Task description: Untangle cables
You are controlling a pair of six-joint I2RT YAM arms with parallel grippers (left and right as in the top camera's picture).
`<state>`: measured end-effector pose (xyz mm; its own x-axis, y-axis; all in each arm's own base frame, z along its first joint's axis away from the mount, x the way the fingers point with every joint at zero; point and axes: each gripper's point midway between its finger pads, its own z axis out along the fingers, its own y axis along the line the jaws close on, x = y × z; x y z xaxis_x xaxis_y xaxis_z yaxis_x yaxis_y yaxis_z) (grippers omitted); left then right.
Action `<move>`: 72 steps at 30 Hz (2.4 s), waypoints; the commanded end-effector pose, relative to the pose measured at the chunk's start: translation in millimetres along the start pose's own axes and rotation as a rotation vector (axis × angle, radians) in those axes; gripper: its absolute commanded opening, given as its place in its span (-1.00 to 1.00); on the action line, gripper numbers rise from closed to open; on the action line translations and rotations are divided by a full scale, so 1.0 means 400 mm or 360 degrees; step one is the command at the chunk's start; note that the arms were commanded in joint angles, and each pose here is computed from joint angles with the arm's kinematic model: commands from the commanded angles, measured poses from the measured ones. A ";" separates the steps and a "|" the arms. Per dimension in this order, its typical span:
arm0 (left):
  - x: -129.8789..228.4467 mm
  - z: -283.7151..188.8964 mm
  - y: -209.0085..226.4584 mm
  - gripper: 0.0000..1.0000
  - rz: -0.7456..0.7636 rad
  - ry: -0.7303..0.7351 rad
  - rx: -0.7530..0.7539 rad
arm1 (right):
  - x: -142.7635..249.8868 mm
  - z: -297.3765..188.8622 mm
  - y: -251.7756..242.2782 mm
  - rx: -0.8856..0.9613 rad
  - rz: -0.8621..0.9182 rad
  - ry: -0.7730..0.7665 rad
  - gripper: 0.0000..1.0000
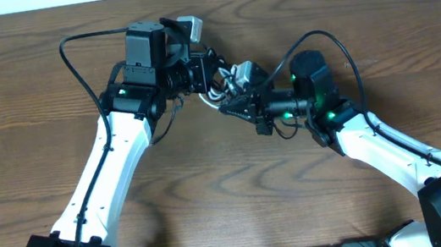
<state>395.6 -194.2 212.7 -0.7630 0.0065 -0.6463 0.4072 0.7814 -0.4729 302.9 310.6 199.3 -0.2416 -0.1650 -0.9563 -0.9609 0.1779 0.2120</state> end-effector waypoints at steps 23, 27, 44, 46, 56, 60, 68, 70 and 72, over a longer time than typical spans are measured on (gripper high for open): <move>0.081 -0.115 0.308 -0.85 -0.0175 0.0131 -0.1021 | -0.276 -0.343 0.047 -0.0294 -0.0180 -0.0464 -0.98; 0.088 -0.180 0.400 -0.85 -0.0318 0.0121 -0.1134 | -0.276 -0.384 0.010 -0.0210 -0.0082 -0.0475 -0.98; 0.150 -0.383 0.614 -0.85 -0.0724 0.0079 -0.1429 | -0.277 -0.445 -0.039 -0.0067 -0.0069 -0.0518 -0.98; 0.156 -0.402 0.630 -0.85 -0.0758 0.0066 -0.1452 | -0.277 -0.452 -0.044 -0.0052 -0.0069 -0.0520 -0.98; 0.170 -0.443 0.666 -0.86 -0.0873 0.0020 -0.1429 | -0.271 -0.474 -0.063 -0.0008 -0.0033 -0.0521 -0.98; 0.157 -0.421 0.650 -0.85 -0.0809 0.0029 -0.1320 | -0.251 -0.468 -0.074 -0.0032 0.0088 -0.0474 -0.98; 0.127 -0.368 0.596 -0.85 -0.0763 0.0002 -0.1013 | -0.222 -0.467 -0.088 -0.0063 0.0254 -0.0409 -0.70; 0.077 -0.309 0.496 -0.85 -0.0560 -0.0033 -0.0558 | -0.201 -0.462 -0.094 -0.0097 0.0382 -0.0365 -0.55; 0.040 -0.286 0.422 -0.85 -0.0413 -0.0085 -0.0267 | -0.188 -0.459 -0.097 -0.0116 0.0436 -0.0341 -0.50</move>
<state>385.6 72.4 160.5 -0.7890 -0.3905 -0.4743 -0.2640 0.9126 -0.3122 336.3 139.4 299.9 -0.4576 0.1132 -0.8819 -0.8736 0.1278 0.4696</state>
